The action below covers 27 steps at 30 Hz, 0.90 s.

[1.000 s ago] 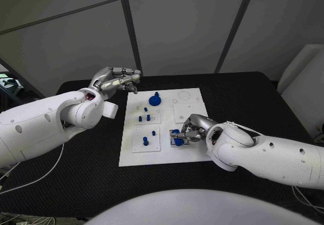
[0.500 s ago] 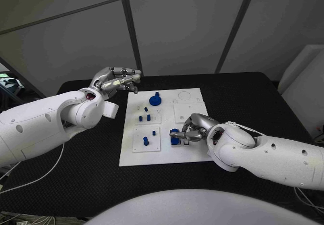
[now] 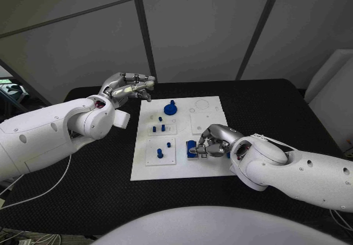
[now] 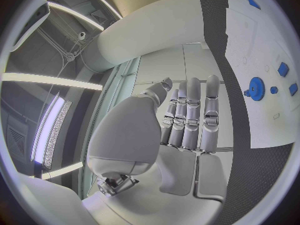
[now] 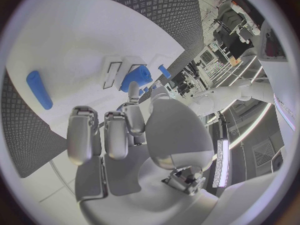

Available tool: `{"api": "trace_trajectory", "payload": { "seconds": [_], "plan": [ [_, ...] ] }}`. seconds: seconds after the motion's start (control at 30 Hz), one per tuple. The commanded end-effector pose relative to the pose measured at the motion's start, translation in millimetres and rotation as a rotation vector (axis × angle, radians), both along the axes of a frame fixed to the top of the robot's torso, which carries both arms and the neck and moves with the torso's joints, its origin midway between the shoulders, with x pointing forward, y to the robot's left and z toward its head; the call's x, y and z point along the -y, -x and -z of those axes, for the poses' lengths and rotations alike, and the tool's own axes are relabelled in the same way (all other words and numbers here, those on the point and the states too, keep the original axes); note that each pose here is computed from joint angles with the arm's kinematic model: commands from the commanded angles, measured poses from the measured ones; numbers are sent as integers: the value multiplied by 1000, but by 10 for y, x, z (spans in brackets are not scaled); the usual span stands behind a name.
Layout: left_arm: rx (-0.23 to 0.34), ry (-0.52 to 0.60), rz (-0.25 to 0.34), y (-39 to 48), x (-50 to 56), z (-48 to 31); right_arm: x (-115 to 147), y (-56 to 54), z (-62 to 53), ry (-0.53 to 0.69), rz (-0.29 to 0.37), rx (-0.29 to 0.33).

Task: Assemble the parts on the task board

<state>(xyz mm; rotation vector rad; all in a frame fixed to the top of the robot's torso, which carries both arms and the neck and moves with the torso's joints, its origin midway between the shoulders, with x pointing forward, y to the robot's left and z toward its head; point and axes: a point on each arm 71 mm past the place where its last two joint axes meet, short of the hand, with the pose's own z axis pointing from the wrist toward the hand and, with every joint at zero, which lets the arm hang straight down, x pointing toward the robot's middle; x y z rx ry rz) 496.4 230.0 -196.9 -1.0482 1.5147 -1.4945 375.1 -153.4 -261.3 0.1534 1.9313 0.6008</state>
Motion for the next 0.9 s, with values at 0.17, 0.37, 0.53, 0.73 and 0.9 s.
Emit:
{"api": "trace_trajectory", "payload": {
  "seconds": [0.17,0.37,0.53,0.73,0.9],
  "plan": [
    [1,7,12,1,13,-11,-46,11,-18,-10,-41,12],
    [1,8,13,0,19,-11,-27,-17,9,11,-26,7],
    [1,8,15,-2,25,-10,-17,-44,35,30,-16,4],
    [0,8,14,-5,25,-7,-53,-53,42,43,-28,11],
    [0,9,16,-6,32,-6,-63,-59,32,63,-32,38]
  ]
}}
